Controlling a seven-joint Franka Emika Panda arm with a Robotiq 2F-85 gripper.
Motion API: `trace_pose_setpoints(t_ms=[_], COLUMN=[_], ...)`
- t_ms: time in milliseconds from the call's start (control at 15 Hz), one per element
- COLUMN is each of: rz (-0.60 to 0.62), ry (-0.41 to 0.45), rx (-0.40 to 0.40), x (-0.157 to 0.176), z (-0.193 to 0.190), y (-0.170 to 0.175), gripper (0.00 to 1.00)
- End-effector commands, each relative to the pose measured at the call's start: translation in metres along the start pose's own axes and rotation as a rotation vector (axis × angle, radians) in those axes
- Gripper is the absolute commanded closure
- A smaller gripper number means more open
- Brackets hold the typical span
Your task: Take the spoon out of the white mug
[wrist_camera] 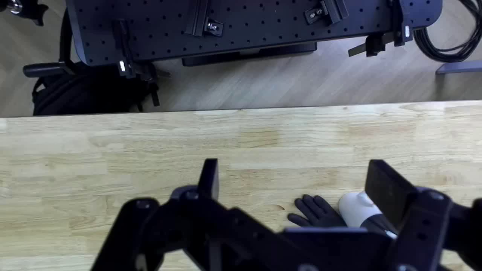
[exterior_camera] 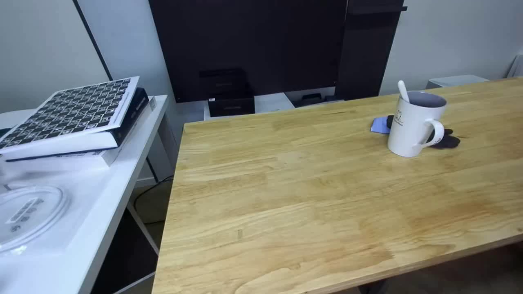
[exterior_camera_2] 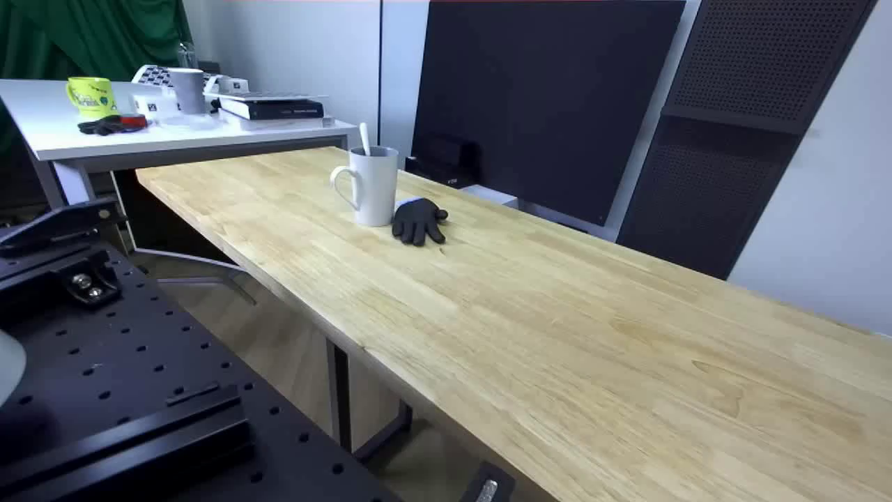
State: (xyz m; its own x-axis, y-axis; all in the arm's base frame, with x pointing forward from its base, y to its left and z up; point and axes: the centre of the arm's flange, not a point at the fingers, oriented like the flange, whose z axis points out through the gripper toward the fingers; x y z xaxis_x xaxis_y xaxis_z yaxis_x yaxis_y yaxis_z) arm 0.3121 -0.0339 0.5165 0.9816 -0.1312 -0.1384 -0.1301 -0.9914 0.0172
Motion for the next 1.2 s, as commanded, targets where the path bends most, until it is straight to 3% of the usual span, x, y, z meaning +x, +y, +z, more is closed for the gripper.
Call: trace_pose_setpoints(t_ms=[0, 600, 1133], rz=[0.000, -0.012, -0.085], ry=[0.000, -0.006, 0.006], rx=[0.000, -0.002, -0.043], x=[0.000, 0.005, 0.071], z=[0.000, 0.000, -0.006], y=[0.000, 0.001, 0.011], gripper=[0.00, 0.00, 0.00])
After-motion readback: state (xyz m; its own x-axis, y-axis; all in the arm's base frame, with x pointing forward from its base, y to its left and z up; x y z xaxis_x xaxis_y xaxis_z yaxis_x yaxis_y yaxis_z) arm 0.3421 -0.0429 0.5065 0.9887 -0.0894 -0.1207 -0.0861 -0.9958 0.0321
